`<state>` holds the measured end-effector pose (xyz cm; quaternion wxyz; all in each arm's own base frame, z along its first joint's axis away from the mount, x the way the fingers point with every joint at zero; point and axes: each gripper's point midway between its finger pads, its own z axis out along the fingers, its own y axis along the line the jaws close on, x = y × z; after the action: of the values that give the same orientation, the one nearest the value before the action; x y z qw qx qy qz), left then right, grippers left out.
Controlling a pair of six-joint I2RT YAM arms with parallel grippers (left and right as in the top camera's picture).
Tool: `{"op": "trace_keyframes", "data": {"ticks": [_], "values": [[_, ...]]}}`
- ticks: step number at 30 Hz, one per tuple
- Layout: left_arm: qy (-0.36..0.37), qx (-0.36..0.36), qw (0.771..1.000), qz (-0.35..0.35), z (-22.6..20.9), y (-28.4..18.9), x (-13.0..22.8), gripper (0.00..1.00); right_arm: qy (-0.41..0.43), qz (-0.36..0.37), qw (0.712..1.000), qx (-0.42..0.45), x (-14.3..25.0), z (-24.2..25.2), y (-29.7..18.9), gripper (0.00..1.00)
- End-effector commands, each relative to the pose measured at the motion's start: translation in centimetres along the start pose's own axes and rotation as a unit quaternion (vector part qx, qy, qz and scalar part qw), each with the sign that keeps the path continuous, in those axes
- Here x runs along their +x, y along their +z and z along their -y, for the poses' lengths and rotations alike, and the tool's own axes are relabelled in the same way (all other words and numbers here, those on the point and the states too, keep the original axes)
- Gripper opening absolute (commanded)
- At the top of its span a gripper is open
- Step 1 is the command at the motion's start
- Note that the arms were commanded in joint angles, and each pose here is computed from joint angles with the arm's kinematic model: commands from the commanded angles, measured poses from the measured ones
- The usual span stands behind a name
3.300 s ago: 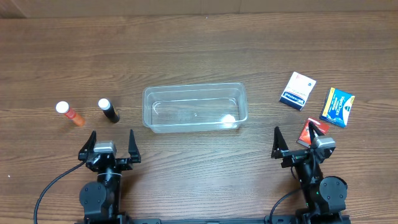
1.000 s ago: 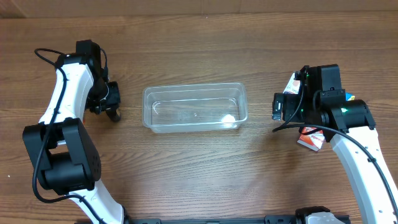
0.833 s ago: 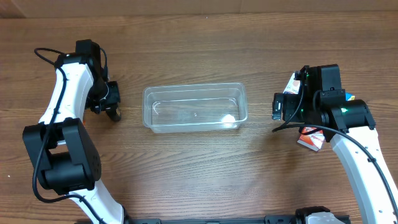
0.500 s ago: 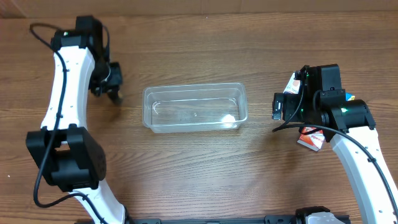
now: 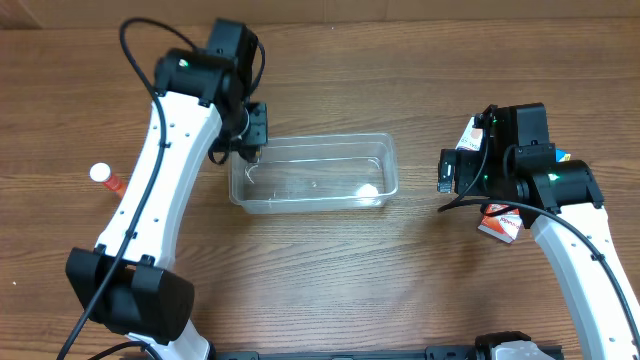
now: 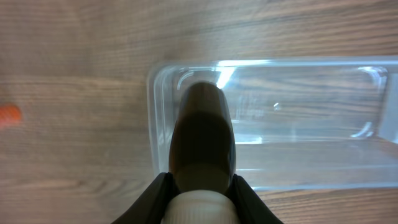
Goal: Pack container
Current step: 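Carry dark bottle into left end of container and release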
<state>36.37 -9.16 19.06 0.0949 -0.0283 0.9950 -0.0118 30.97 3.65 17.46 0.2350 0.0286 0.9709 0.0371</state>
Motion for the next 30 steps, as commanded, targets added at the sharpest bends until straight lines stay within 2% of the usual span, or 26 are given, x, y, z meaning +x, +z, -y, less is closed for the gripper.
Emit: {"op": "trace_keyframes", "data": {"ticks": [1,7,16,28,30], "values": [[-0.036,-0.007,0.999,-0.016,-0.2,3.6,1.1,0.04,0.001,0.026,1.000,-0.005,-1.4,-0.3,-1.2,1.00],[-0.037,-0.037,0.999,0.013,-1.3,7.1,0.4,0.04,0.001,0.026,1.000,-0.005,-1.4,-0.3,-1.2,1.00],[-0.034,-0.033,0.998,0.035,-1.1,7.5,-0.6,0.06,0.001,0.026,1.000,-0.005,-1.4,-0.3,-1.2,1.00],[0.001,-0.041,0.999,-0.035,-0.9,11.8,1.0,0.04,0.001,0.026,1.000,-0.005,-1.4,-0.3,-1.2,1.00],[0.004,-0.051,0.998,-0.029,-1.2,12.0,0.7,0.08,0.001,0.026,1.000,-0.005,-1.4,-0.3,-1.2,1.00]]}}
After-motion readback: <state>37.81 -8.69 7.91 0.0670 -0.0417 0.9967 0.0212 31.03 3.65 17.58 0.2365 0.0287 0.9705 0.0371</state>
